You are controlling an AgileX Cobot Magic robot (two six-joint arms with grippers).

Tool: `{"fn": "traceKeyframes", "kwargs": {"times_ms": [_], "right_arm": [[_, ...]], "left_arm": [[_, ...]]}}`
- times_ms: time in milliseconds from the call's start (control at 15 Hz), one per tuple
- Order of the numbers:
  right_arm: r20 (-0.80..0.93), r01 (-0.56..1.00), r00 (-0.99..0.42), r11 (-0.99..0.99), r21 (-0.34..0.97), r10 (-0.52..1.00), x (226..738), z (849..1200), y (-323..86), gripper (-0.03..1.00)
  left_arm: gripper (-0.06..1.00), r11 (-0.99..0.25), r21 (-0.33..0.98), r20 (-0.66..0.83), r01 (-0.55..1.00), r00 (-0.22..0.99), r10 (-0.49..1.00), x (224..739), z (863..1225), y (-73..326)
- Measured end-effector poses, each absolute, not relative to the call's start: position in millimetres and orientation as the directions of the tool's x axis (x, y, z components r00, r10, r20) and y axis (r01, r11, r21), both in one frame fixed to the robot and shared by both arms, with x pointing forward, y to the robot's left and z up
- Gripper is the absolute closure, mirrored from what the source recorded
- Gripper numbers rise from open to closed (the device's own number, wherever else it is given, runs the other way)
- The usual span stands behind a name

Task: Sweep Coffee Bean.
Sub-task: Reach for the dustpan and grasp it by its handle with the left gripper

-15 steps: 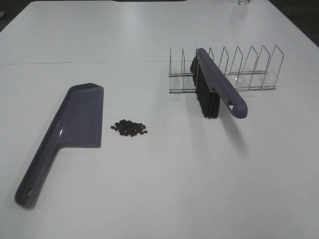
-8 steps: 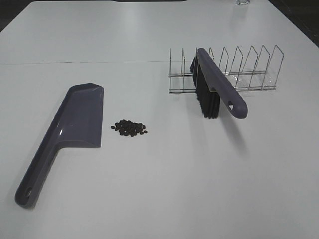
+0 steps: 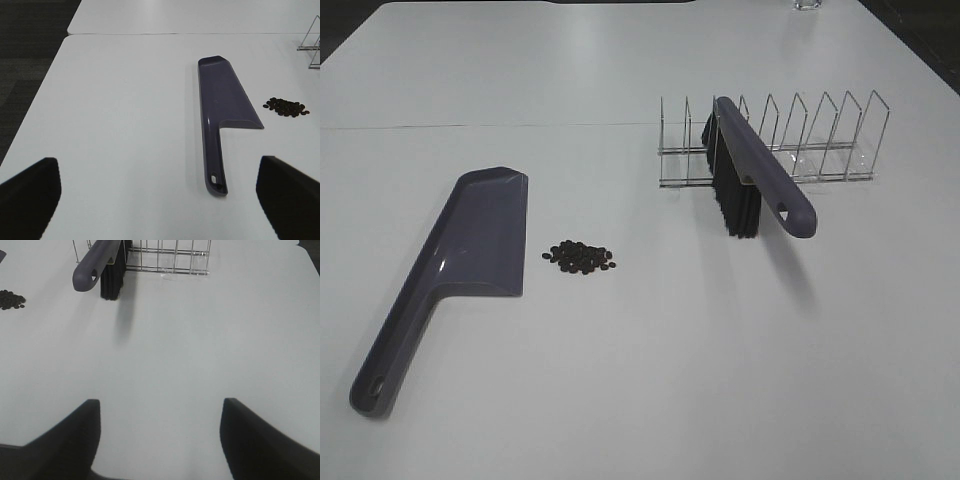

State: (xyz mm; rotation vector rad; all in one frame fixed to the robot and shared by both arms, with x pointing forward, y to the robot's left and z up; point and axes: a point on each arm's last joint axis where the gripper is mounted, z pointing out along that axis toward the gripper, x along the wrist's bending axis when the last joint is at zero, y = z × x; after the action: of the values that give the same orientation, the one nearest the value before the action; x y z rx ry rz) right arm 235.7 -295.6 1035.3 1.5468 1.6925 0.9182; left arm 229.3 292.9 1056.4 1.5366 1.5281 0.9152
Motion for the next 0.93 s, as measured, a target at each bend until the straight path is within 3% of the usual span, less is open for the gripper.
{"fn": "traceKeyframes", "kwargs": {"times_ms": [933], "right_arm": [[-0.011, 0.534, -0.084, 0.054, 0.844, 0.996, 235.7, 1035.3, -295.6, 0.38]], "left_arm": [[-0.05, 0.015, 0.894, -0.028, 0.447, 0.023, 0.999, 229.3, 1056.4, 292.9]]}}
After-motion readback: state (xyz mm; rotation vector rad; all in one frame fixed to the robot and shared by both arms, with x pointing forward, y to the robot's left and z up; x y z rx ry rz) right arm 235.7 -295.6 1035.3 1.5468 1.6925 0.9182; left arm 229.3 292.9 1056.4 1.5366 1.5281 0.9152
